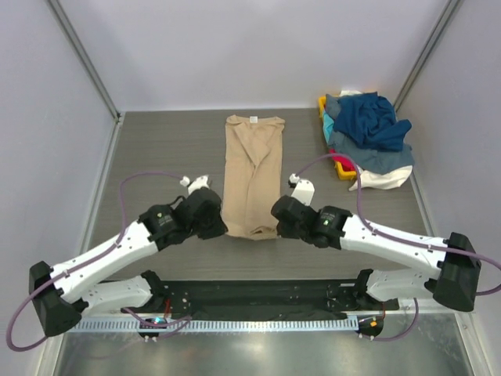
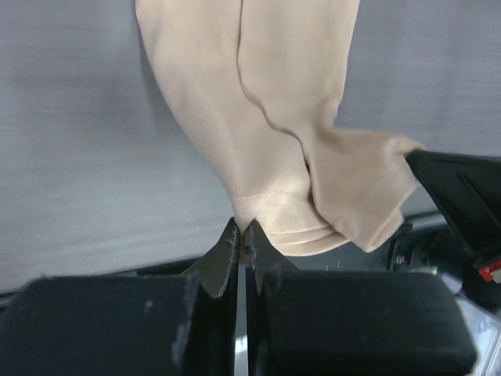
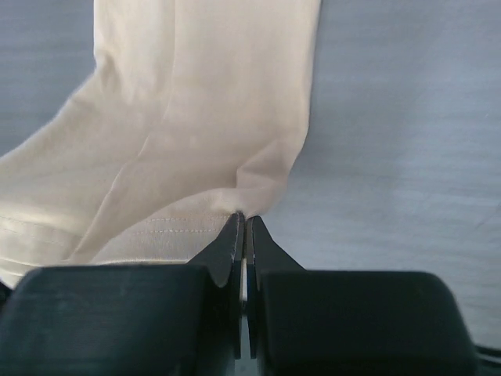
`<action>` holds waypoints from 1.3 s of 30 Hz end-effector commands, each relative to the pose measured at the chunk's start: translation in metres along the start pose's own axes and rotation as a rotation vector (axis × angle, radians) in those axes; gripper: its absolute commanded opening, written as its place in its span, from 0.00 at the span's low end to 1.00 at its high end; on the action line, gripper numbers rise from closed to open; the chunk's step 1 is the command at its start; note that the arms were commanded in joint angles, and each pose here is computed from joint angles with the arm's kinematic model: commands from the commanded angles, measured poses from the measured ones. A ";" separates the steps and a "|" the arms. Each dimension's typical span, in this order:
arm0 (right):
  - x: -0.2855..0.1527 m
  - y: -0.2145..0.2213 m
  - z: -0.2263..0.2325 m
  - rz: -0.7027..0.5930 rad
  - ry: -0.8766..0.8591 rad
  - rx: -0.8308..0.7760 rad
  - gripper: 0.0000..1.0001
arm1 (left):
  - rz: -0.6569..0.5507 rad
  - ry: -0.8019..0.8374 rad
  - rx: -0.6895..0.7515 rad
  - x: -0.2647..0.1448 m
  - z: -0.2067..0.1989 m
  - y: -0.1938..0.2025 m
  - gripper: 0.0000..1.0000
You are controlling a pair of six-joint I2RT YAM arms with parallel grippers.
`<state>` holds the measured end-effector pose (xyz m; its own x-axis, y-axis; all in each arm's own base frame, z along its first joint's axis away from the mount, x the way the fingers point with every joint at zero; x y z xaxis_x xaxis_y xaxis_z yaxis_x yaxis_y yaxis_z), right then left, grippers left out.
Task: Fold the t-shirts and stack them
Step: Fold the tshirt
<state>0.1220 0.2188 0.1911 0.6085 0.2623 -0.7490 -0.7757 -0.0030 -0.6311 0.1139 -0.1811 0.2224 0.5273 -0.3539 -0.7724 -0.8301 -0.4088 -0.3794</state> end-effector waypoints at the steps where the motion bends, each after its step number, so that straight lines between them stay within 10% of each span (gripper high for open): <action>1: 0.007 -0.039 -0.008 -0.075 0.085 -0.082 0.01 | -0.077 -0.015 0.083 0.002 -0.017 -0.039 0.00; 13: 0.067 -0.124 -0.022 -0.089 0.186 -0.121 0.01 | -0.038 -0.072 0.078 0.079 -0.051 -0.134 0.00; 39: 0.178 -0.180 -0.047 0.014 0.165 -0.145 0.01 | 0.112 -0.185 -0.058 0.192 -0.020 -0.200 0.08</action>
<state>0.3552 0.2194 0.1501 0.5859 0.0682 -0.8075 -0.7938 -0.1523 -0.5888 0.3690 -0.1895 0.1594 0.3971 -0.2120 -0.8930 -0.8594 -0.4273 -0.2807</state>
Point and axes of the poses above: each gripper's point midway between its finger pads, its own x axis out along the fingers, its own z axis along the line the jaws close on, y = z × x, the point moved 9 cm from there along -x, back along the fingers, and after that the axes turned 10 degrees about -x, right-handed, at the moved point
